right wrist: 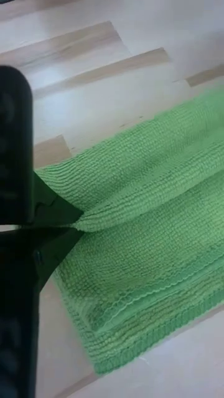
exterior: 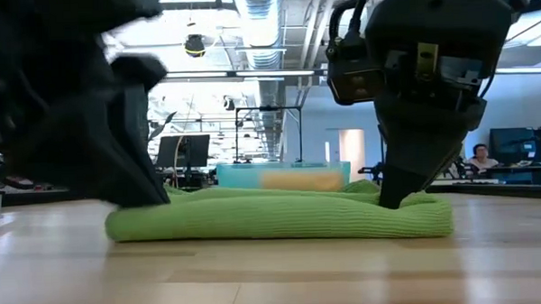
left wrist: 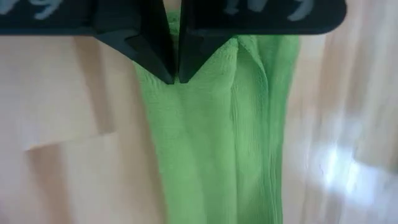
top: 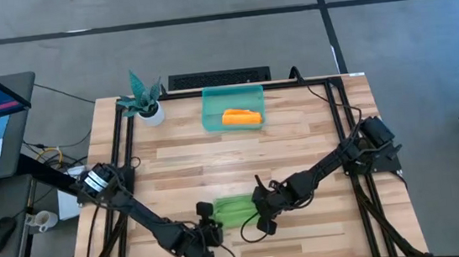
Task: Roll microfiber towels into tight, uniform cylinder then place into a basket
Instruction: Roll the green microfiber cloth
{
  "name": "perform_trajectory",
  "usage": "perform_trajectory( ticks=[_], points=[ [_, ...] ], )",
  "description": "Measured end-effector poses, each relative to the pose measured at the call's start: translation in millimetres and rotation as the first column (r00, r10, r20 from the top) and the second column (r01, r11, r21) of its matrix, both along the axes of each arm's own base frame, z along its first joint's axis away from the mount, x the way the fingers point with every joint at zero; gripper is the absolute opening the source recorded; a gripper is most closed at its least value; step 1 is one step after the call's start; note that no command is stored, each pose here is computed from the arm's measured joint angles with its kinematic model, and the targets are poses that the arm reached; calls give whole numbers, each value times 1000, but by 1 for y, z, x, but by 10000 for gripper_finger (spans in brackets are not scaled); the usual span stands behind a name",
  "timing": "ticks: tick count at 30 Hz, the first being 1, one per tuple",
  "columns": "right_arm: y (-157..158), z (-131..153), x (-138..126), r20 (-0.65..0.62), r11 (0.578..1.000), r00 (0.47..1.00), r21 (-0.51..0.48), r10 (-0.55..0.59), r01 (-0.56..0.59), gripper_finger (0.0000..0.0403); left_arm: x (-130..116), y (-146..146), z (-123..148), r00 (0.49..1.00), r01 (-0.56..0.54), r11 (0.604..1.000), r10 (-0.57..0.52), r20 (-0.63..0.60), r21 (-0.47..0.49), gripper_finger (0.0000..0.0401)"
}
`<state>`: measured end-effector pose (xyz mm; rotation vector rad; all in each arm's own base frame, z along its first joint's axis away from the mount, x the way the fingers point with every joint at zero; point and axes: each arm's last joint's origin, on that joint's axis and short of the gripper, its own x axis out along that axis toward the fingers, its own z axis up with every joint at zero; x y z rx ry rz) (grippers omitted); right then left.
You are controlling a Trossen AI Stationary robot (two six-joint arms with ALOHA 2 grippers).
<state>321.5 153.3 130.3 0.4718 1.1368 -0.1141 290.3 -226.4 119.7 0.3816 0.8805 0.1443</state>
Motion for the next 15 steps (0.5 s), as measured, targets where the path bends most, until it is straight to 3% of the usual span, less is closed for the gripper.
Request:
perform_trajectory(
  ticks=[5, 10, 15],
  points=[
    [0, 0, 0, 0, 1000, 1000, -2, -1, 1, 13, 3, -14, 19, 999, 19, 998, -23, 48, 67, 15],
    [0, 0, 0, 0, 1000, 1000, -2, -1, 1, 18, 9, -24, 30, 982, 3, 994, -24, 187, 111, 15],
    [0, 0, 0, 1, 1000, 1000, -2, -1, 1, 12, 23, -11, 25, 982, -25, 992, 2, 187, 120, 15]
  ],
)
